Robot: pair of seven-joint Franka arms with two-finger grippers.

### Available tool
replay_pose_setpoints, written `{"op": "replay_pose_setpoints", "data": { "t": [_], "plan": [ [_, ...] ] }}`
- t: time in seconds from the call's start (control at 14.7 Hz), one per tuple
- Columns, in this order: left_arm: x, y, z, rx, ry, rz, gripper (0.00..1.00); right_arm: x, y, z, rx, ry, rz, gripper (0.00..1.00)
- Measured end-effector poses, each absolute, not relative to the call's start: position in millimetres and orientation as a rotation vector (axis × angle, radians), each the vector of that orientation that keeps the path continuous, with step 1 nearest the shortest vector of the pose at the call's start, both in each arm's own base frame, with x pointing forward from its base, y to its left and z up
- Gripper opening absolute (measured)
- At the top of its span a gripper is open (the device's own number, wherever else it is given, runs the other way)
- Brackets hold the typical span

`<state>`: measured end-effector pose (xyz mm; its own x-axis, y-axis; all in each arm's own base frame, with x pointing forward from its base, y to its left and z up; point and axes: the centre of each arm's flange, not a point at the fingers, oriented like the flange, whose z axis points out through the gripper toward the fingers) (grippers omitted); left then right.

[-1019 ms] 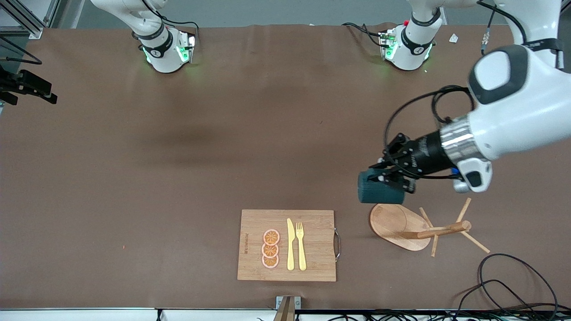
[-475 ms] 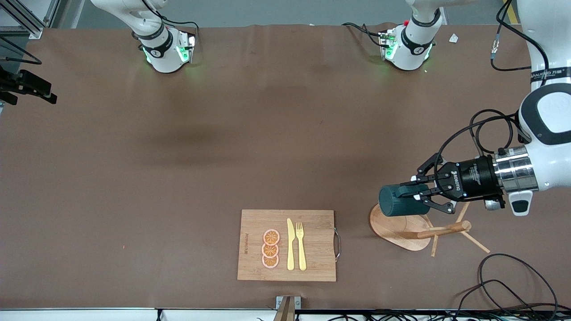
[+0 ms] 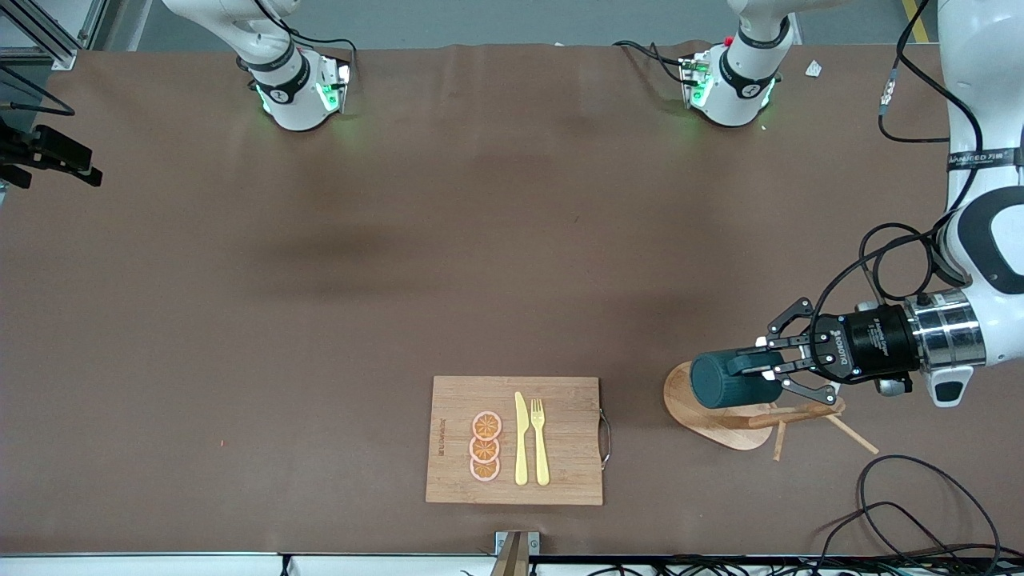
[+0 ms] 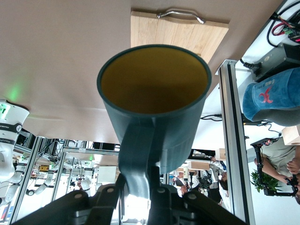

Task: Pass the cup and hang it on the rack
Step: 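Hang the mug handle onto a rack peg with the left gripper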

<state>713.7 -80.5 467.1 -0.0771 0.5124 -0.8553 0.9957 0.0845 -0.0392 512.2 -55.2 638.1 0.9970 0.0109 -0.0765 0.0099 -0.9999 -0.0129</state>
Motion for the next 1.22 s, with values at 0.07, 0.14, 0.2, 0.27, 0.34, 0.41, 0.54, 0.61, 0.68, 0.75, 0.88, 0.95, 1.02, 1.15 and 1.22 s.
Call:
{"op": "replay_pose_setpoints", "data": {
  "t": [0.07, 0.14, 0.2, 0.27, 0.34, 0.41, 0.54, 0.61, 0.68, 0.75, 0.88, 0.95, 1.02, 1.15, 1.22],
  "plan": [
    [715.1, -76.7, 462.2, 1.506, 1.677, -0.893, 0.21, 512.2, -55.3, 638.1, -3.127, -0.016, 0.120, 1.00],
    [716.3, -73.4, 457.6, 1.507, 1.673, -0.891, 0.21, 512.2, -55.3, 638.1, -3.127, -0.016, 0.120, 1.00],
    [717.4, -70.9, 453.8, 1.505, 1.672, -0.892, 0.21, 512.2, -55.3, 638.1, -3.127, -0.016, 0.120, 1.00],
    [718.4, -69.7, 451.3, 1.498, 1.669, -0.894, 0.21, 512.2, -55.3, 638.1, -3.127, -0.016, 0.120, 1.00],
    [719.2, -69.5, 450.1, 1.493, 1.663, -0.895, 0.21, 512.2, -55.2, 638.1, -3.127, -0.016, 0.120, 1.00],
    [719.6, -69.5, 449.3, 1.492, 1.658, -0.894, 0.21, 512.2, -55.2, 638.1, -3.127, -0.016, 0.120, 1.00],
    [720.3, -67.2, 447.9, 1.500, 1.643, -0.882, 0.21, 512.2, -55.2, 638.1, -3.127, -0.016, 0.120, 1.00],
    [720.7, -65.3, 446.7, 1.504, 1.637, -0.876, 0.21, 512.2, -55.2, 638.1, -3.127, -0.016, 0.120, 1.00],
    [721.0, -63.7, 445.3, 1.506, 1.634, -0.874, 0.21, 512.2, -55.2, 638.1, -3.127, -0.016, 0.120, 1.00],
    [721.5, -62.7, 443.3, 1.505, 1.635, -0.874, 0.21, 512.2, -55.2, 638.1, -3.127, -0.016, 0.120, 1.00],
    [723.9, -60.9, 440.0, 1.502, 1.635, -0.867, 0.21, 512.2, -55.2, 638.1, -3.127, -0.016, 0.120, 1.00],
    [725.4, -60.1, 438.8, 1.500, 1.635, -0.863, 0.21, 512.2, -55.2, 638.1, -3.127, -0.016, 0.120, 1.00],
    [726.8, -59.0, 437.7, 1.499, 1.633, -0.858, 0.21, 512.2, -55.2, 638.1, -3.127, -0.016, 0.120, 1.00],
    [729.2, -51.7, 434.4, 1.495, 1.630, -0.841, 0.21, 512.2, -55.2, 638.1, -3.127, -0.016, 0.120, 1.00],
    [730.2, -44.4, 432.7, 1.487, 1.634, -0.834, 0.21, 512.2, -55.2, 638.1, -3.127, -0.016, 0.120, 1.00]
  ]
}}
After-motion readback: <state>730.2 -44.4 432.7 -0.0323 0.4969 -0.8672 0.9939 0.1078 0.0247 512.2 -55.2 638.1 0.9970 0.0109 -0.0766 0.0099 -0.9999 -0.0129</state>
